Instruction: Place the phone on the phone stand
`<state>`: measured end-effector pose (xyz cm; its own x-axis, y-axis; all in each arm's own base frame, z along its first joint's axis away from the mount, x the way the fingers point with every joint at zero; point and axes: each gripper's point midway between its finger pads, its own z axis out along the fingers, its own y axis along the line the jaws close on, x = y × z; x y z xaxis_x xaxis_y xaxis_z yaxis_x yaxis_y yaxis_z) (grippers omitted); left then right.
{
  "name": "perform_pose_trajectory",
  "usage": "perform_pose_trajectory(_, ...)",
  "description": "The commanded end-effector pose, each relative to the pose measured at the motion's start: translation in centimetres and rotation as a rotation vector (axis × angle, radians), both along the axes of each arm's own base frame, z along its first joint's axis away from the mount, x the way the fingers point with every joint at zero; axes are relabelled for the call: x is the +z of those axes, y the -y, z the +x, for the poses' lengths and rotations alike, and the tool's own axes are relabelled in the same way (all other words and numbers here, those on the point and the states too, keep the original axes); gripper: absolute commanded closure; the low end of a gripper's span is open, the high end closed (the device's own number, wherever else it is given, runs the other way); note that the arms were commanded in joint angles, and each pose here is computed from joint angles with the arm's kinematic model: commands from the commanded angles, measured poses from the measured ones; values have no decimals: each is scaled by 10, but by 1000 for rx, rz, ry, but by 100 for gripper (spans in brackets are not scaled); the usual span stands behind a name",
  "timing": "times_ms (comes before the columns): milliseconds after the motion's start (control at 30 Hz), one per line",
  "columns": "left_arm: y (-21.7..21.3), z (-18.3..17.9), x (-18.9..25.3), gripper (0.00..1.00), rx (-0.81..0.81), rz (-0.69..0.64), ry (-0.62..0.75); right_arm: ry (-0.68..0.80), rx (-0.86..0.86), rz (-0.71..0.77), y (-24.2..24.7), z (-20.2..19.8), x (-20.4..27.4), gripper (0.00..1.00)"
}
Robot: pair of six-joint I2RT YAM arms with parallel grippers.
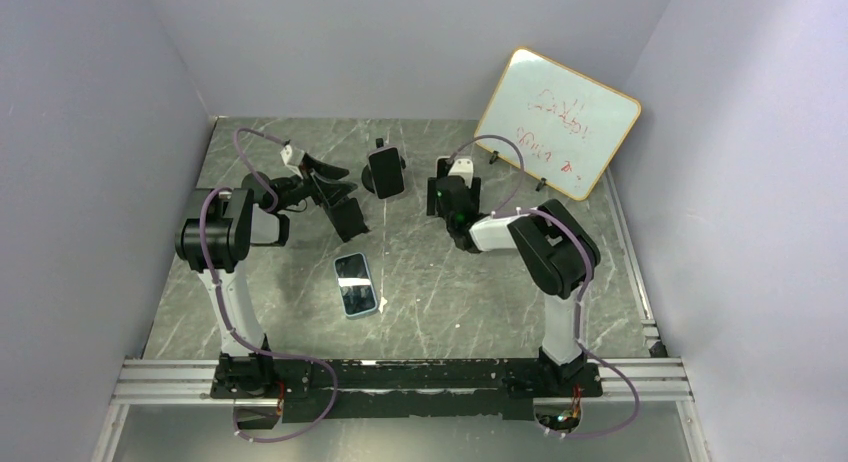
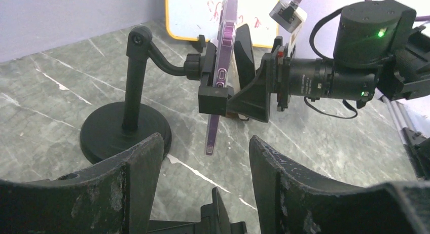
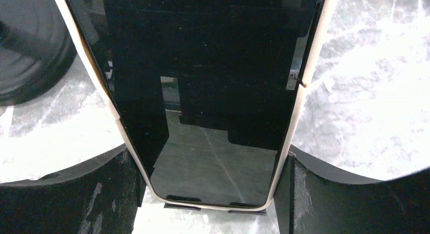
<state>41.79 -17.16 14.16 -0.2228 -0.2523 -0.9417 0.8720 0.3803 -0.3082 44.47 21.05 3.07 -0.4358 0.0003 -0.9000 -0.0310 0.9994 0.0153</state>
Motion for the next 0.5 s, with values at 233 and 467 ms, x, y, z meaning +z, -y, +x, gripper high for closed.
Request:
perform_pose_trajectory(233,-34,28,43,31,316,179,352,-89,147,26,-32,34,-17,24)
perform_pose_trajectory(467,-40,55,33,30,405,356,363,-90,161,41,-41,54,-16,22)
